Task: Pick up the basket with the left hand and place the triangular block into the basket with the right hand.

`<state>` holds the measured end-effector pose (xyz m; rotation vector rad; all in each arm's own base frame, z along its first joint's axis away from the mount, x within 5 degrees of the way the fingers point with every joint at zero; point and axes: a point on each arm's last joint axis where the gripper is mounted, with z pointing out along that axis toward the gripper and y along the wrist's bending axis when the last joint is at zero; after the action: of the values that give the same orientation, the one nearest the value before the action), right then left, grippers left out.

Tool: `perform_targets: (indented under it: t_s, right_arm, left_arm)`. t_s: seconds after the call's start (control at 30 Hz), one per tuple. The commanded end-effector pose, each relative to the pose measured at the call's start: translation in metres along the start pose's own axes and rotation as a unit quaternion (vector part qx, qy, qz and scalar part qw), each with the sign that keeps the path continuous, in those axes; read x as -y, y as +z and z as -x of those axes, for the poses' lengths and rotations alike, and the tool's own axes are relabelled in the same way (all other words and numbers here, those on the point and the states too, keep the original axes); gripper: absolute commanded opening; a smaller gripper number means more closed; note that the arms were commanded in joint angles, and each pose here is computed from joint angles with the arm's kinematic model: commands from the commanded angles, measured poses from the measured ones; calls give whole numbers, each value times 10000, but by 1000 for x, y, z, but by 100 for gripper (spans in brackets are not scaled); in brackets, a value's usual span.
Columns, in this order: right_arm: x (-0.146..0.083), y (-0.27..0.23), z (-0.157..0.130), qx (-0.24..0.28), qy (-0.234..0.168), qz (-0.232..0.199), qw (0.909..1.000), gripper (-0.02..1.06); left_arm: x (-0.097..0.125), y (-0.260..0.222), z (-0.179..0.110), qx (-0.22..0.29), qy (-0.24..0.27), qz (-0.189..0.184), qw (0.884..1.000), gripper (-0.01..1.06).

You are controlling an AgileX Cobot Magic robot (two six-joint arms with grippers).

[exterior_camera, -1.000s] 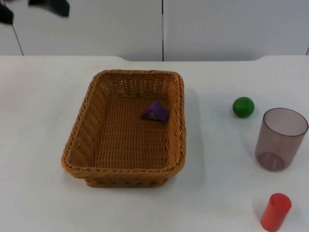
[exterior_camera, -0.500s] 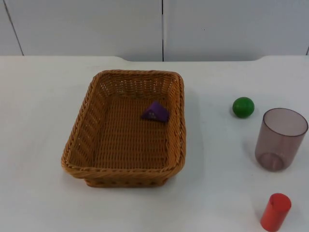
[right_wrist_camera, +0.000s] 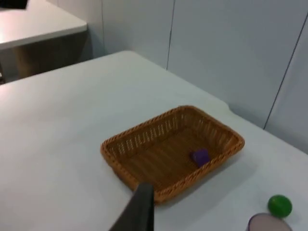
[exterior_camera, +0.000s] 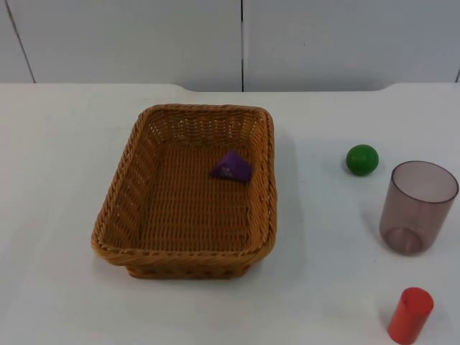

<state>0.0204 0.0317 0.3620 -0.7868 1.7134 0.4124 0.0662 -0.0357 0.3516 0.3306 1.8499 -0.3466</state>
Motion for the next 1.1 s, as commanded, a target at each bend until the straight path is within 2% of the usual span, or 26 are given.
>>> perform_targets:
  t_s: [0.0, 0.17, 0.47, 0.57, 0.73, 1.07]
  right_arm:
    - [-2, -1, -11, -78, 7, -7, 10000, 88]
    - [-7, -6, -33, 22, -21, -36, 10000, 88]
    - [-15, -22, -53, 66, -68, 17, 10000, 88]
    - [-17, -22, -60, -18, -70, 48, 10000, 88]
    - [-18, -19, -72, -141, 151, 37, 9998, 88]
    - [-18, -20, -73, -221, 143, 55, 9996, 88]
  left_arm:
    - [5, -15, -8, 123, 96, 63, 9999, 105]
    - [9, -49, -26, 196, -17, 607, 9980, 105]
    - [15, -81, -53, 243, 8, 1025, 9944, 105]
    - [14, -77, -59, 123, -50, 1033, 9946, 105]
    - [8, -61, -77, -328, -430, 1046, 9930, 105]
    - [4, -51, -90, -659, -520, 1050, 9909, 105]
